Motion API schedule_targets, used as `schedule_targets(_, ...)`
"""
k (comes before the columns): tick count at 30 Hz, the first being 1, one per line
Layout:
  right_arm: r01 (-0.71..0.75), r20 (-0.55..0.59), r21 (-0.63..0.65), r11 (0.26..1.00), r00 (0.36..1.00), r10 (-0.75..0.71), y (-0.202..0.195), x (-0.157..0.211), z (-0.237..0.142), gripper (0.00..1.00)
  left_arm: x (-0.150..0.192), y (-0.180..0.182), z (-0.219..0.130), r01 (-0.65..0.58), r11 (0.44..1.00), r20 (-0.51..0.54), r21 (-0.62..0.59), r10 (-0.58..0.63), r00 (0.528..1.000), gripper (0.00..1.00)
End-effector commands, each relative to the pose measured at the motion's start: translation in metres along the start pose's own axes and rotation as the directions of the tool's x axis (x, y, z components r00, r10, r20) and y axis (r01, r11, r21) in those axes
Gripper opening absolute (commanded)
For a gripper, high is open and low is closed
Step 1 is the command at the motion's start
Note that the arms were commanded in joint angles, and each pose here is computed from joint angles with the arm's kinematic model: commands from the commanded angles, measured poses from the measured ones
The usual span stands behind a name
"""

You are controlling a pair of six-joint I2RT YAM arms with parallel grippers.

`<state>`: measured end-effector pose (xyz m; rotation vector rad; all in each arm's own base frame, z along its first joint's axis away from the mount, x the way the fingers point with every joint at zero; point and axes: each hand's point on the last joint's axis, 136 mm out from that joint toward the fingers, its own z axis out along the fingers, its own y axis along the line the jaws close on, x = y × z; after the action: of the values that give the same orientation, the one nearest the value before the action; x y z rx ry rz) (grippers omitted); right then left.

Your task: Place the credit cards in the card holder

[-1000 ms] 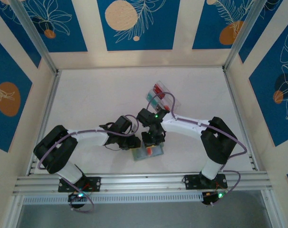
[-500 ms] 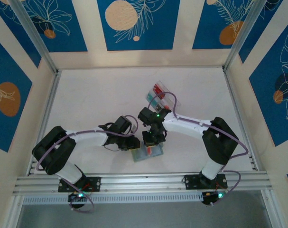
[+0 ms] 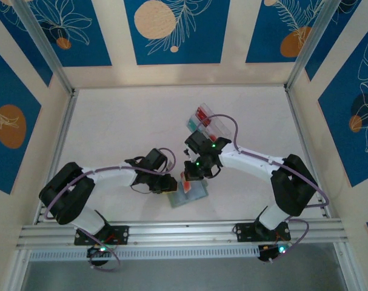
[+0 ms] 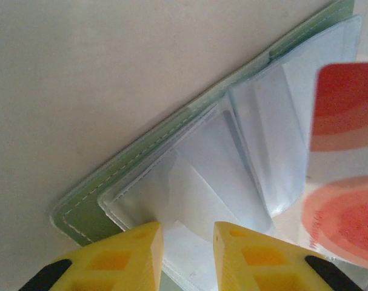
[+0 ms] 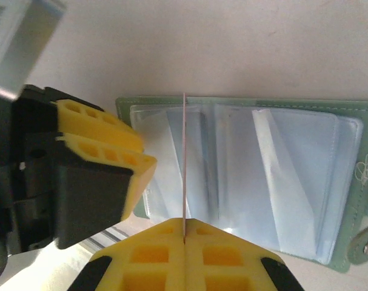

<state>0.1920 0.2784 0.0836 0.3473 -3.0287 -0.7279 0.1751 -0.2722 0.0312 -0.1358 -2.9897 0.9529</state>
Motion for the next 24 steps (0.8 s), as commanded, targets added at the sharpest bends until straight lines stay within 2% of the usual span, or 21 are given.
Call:
schedule_targets(1, 0.05, 0.04, -0.108, 0.993, 0.998, -0.046, 0.011, -0.008, -0.002, 0.0, -0.002, 0.0, -0.005, -0.007, 1.0, -0.009, -0.013, 0.007, 1.0, 0.28)
schedule_targets(12, 0.062, 0.057, -0.196, 0.979, 0.997, -0.052, -0.002, -0.01, 0.019, 0.0, -0.001, 0.007, -0.003, 0.01, 0.999, -0.012, -0.034, -0.011, 1.0, 0.28)
schedule_targets(24, 0.059, 0.031, -0.223, 0.973, 0.998, -0.054, -0.012, -0.001, 0.038, 0.0, -0.001, 0.009, -0.001, 0.013, 0.999, -0.017, -0.038, -0.014, 1.0, 0.27)
